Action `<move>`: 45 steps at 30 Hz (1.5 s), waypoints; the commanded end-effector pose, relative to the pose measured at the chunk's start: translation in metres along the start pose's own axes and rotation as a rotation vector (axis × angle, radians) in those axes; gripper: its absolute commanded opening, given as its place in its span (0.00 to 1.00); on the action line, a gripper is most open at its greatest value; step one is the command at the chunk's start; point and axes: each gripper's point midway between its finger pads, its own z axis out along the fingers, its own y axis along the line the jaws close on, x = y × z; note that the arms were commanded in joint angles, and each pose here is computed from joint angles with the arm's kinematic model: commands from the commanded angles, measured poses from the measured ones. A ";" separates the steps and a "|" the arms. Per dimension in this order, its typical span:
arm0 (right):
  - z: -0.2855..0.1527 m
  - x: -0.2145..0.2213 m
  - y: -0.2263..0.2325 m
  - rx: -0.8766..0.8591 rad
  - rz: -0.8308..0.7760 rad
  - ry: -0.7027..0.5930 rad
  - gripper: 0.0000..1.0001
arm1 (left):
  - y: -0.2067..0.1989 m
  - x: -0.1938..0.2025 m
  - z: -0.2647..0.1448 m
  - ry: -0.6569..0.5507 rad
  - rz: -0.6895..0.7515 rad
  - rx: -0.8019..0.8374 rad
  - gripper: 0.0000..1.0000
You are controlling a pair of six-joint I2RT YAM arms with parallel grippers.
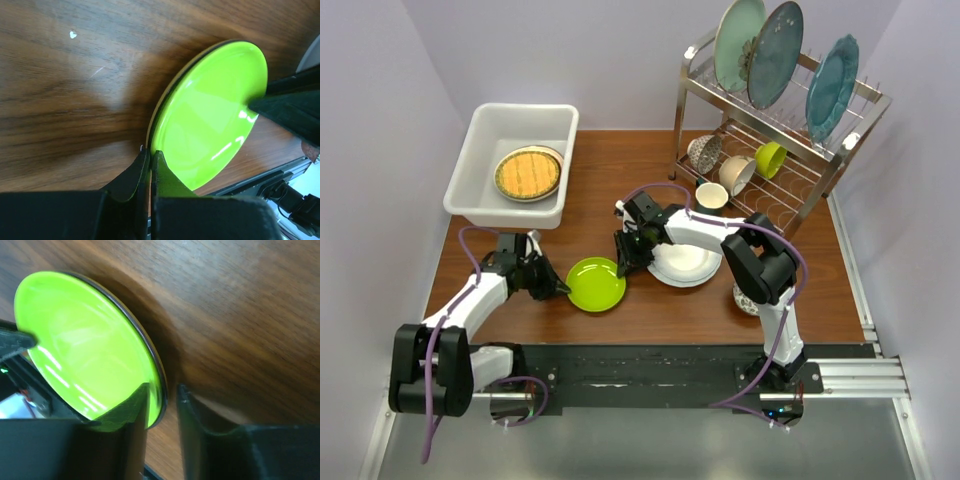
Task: Place the plates into the plastic bin on the countertop
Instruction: Pick up the plate at the center of the board.
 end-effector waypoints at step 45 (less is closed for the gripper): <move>-0.080 -0.002 0.050 -0.205 -0.182 -0.284 0.99 | -0.102 -0.111 -0.067 -0.241 0.146 0.107 0.00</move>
